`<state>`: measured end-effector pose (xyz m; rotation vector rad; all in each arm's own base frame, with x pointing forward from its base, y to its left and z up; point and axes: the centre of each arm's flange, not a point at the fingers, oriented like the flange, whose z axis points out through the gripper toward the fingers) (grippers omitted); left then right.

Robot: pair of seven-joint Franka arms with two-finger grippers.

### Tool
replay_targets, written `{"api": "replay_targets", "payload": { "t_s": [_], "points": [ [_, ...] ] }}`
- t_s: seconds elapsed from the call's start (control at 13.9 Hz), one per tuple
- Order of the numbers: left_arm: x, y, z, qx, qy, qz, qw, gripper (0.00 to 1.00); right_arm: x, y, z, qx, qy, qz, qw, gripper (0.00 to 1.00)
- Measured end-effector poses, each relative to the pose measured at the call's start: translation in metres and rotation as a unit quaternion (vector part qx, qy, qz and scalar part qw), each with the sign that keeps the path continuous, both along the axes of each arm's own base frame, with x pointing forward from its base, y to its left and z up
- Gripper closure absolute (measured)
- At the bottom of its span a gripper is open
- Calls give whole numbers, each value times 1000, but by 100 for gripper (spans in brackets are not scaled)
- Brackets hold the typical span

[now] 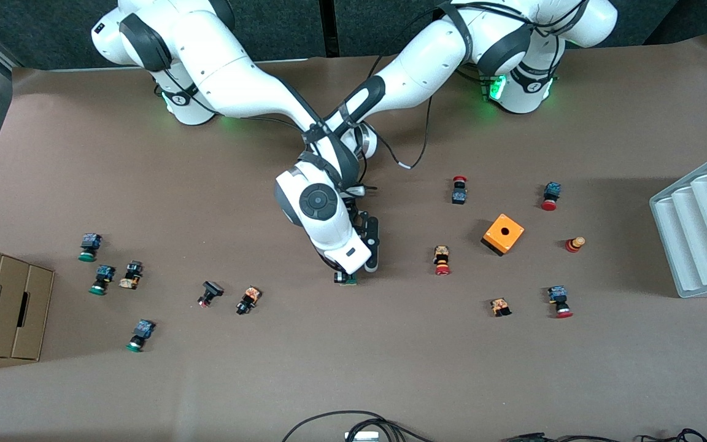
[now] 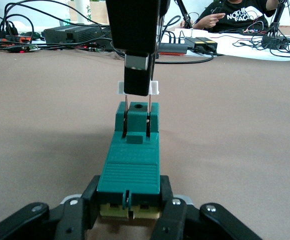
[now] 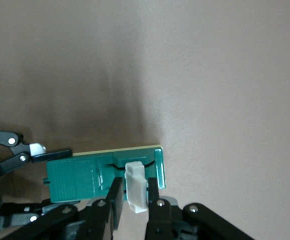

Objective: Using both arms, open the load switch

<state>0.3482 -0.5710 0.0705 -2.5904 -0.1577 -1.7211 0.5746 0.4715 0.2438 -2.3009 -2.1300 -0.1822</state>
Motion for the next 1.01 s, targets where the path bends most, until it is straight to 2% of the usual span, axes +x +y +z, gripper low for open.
{"api": "replay_targets", "payload": {
  "t_s": [1.01],
  "points": [
    [0,0,0,0,0,0,1000,51,-12,6,6,-4,14,-29,999,74]
  ]
}}
